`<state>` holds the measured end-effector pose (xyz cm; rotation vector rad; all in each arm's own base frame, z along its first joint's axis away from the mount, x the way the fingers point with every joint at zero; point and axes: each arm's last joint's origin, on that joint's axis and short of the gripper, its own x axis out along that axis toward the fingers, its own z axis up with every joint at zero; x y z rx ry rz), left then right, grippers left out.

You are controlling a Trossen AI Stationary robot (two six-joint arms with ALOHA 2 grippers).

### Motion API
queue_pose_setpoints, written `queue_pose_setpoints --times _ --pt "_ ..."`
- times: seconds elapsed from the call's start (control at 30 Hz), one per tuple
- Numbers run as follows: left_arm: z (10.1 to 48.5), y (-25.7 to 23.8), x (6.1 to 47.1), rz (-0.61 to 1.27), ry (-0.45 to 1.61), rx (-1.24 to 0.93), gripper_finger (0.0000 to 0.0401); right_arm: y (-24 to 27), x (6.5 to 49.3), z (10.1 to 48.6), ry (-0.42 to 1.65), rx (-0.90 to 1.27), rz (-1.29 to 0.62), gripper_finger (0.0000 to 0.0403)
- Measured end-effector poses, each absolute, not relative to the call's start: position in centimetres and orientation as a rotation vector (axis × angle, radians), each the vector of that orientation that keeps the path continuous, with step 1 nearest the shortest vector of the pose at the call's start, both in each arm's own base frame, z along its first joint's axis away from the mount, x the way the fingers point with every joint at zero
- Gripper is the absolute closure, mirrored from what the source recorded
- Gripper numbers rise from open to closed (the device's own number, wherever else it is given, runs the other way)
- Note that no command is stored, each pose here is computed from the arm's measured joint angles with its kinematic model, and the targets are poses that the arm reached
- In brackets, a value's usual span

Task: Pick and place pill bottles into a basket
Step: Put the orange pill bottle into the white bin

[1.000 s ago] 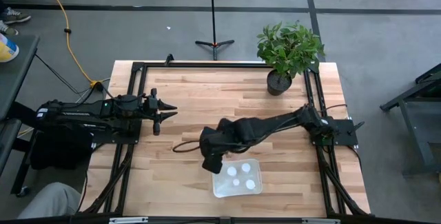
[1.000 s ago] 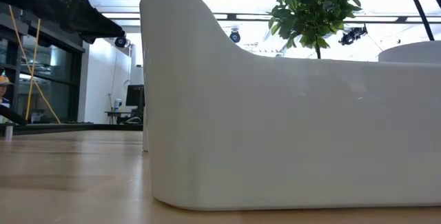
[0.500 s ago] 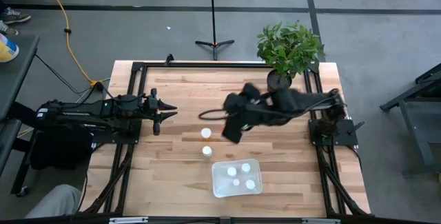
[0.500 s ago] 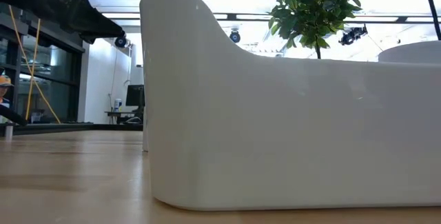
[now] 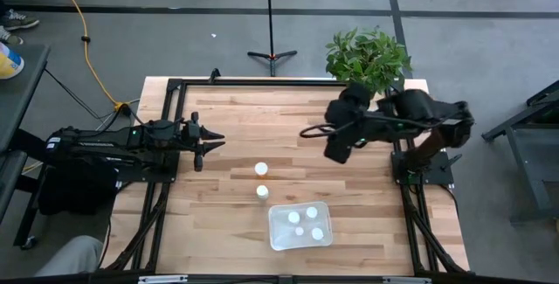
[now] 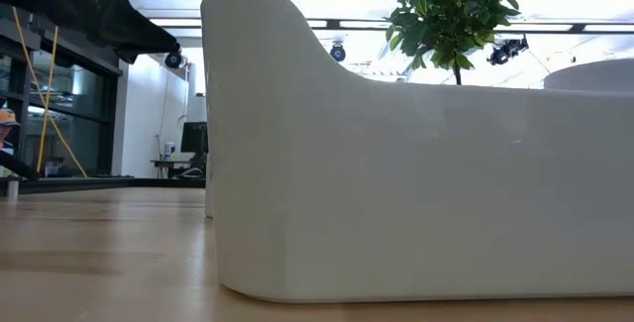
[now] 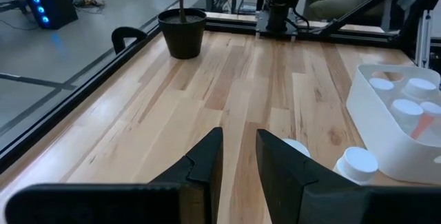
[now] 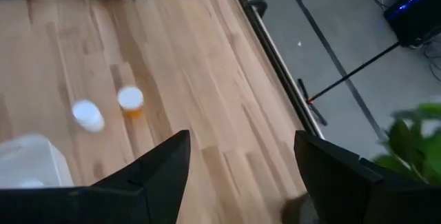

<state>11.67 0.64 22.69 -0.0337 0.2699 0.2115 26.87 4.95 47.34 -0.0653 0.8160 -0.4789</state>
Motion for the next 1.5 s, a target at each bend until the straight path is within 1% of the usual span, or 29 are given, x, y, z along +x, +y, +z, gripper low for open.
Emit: queue_pose_setpoints --times 0.1,0.27,0.37,0.57,0.7,0.83,0.93,1.03,1.13,1.3,1.5 --pt "22.9 0.6 11.7 0.188 0.251 -0.039 0.0277 4.4 24.8 46.5 0.829 -0.074 -0.478 0.0153" --pt "23.6 0.5 12.2 0.172 0.174 -0.039 0.0277 3.6 20.9 44.5 0.712 0.022 -0.406 0.0153" --pt "24.2 0.5 12.6 0.173 0.205 -0.036 0.0277 3.3 19.1 42.4 0.655 0.089 -0.335 0.0153" --pt "25.3 0.5 14.0 0.131 0.483 0.029 0.0277 2.8 17.3 37.7 0.647 0.221 -0.264 0.0153" --pt "27.4 0.4 15.3 0.094 0.662 0.070 0.0277 2.7 17.7 35.7 0.648 0.294 -0.224 0.0153" --pt "29.6 0.4 15.6 0.078 0.875 0.095 0.0277 2.4 18.1 34.2 0.664 0.323 -0.231 0.0153" --pt "31.1 0.3 15.7 0.029 0.968 0.075 0.0277 2.1 18.2 33.1 0.685 0.339 -0.259 0.0153" --pt "31.7 0.1 16.7 -0.036 1.009 0.041 0.0277 1.9 18.2 32.2 0.716 0.348 -0.280 0.0153" --pt "31.2 0.0 17.9 -0.069 1.053 0.033 0.0277 1.8 17.9 31.3 0.733 0.359 -0.285 0.0153" --pt "29.4 0.0 20.3 -0.082 1.138 0.046 0.0277 1.6 16.6 31.7 0.660 0.395 -0.289 0.0153" --pt "27.7 0.0 23.5 -0.089 1.119 0.056 0.0277 1.1 14.2 31.8 0.583 0.452 -0.332 0.0153"
